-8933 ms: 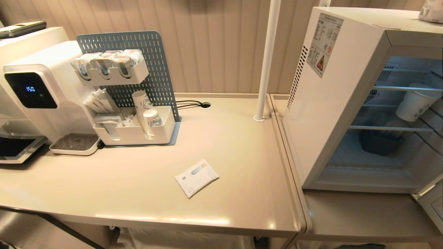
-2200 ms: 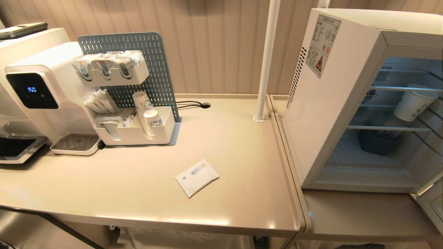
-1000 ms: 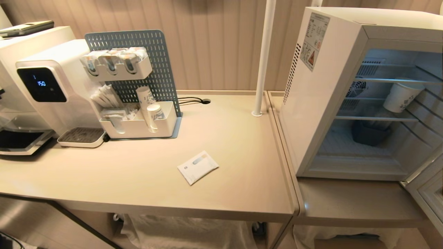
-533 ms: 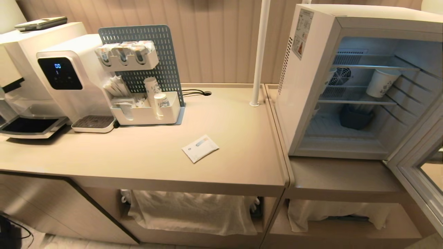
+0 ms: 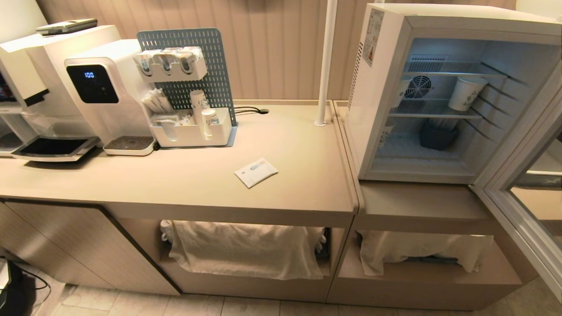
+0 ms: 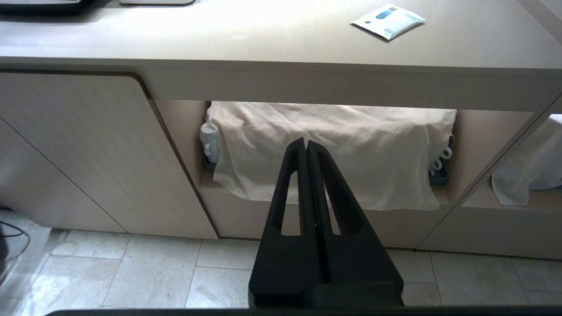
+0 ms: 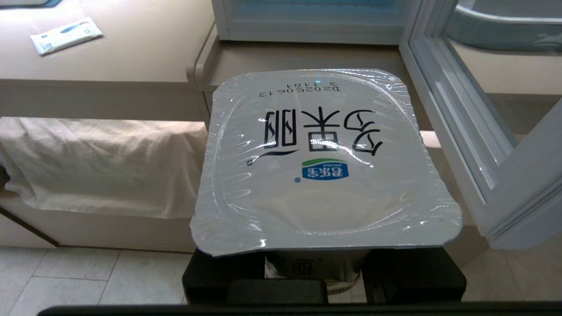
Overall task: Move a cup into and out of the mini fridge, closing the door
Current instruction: Put the yoghurt in the freezer
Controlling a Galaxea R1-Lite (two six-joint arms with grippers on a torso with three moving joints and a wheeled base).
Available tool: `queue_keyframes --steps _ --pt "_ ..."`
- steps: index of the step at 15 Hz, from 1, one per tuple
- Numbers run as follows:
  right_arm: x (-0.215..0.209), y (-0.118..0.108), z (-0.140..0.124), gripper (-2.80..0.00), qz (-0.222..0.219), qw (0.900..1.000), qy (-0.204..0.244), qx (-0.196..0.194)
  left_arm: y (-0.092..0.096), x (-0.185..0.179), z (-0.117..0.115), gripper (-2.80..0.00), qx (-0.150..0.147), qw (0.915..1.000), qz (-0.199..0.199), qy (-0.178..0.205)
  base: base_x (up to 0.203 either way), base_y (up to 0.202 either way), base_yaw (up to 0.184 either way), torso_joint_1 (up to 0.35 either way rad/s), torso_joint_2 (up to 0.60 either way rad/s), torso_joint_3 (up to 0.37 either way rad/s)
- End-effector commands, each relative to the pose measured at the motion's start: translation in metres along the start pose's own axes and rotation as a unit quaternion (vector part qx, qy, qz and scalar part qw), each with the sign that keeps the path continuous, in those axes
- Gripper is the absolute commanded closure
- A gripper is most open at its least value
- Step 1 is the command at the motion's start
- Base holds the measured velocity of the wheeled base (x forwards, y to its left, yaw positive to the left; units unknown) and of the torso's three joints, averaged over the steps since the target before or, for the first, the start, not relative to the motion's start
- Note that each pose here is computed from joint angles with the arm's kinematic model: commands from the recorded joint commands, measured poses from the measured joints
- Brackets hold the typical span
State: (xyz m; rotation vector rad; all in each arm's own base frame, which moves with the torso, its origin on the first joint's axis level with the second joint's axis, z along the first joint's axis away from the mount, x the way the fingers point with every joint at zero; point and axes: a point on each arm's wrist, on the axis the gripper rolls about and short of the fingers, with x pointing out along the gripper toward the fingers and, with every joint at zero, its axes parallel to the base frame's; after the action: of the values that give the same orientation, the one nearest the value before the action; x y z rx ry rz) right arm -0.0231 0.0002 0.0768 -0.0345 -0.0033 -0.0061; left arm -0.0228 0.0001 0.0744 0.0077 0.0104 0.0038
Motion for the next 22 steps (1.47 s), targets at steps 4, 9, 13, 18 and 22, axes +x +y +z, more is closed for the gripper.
queue_keyframes --steps 4,9,13,18,22 --pt "-0.0007 0.0000 -0.0002 0.00 -0.001 1.000 0.011 0.015 0.0000 0.0001 -0.0001 0.00 0.001 1.0000 0.000 0.001 0.000 0.000 0.000 0.000 0.00 0.000" --pt "-0.0007 -0.0001 0.0001 0.00 -0.002 1.000 0.010 0.029 0.0000 0.0001 0.0000 0.00 0.004 1.0000 0.000 0.001 0.000 0.000 0.000 0.000 0.00 0.000" --pt "-0.0002 -0.0002 0.0004 0.00 -0.003 0.999 0.001 0.033 0.0000 0.0001 0.0000 0.00 0.004 1.0000 0.000 0.001 0.000 0.000 0.000 0.000 0.00 0.000" --pt "-0.0004 -0.0002 0.0007 0.00 -0.003 0.999 0.002 0.033 0.0000 0.0001 0.0000 0.00 0.004 1.0000 0.000 0.001 0.000 0.000 0.000 0.000 0.00 0.000" --pt "-0.0003 -0.0002 0.0005 0.00 -0.003 0.999 0.002 0.033 0.0000 0.0001 0.0000 0.00 0.004 1.0000 0.000 0.001 0.000 0.000 0.000 0.000 0.00 0.000"
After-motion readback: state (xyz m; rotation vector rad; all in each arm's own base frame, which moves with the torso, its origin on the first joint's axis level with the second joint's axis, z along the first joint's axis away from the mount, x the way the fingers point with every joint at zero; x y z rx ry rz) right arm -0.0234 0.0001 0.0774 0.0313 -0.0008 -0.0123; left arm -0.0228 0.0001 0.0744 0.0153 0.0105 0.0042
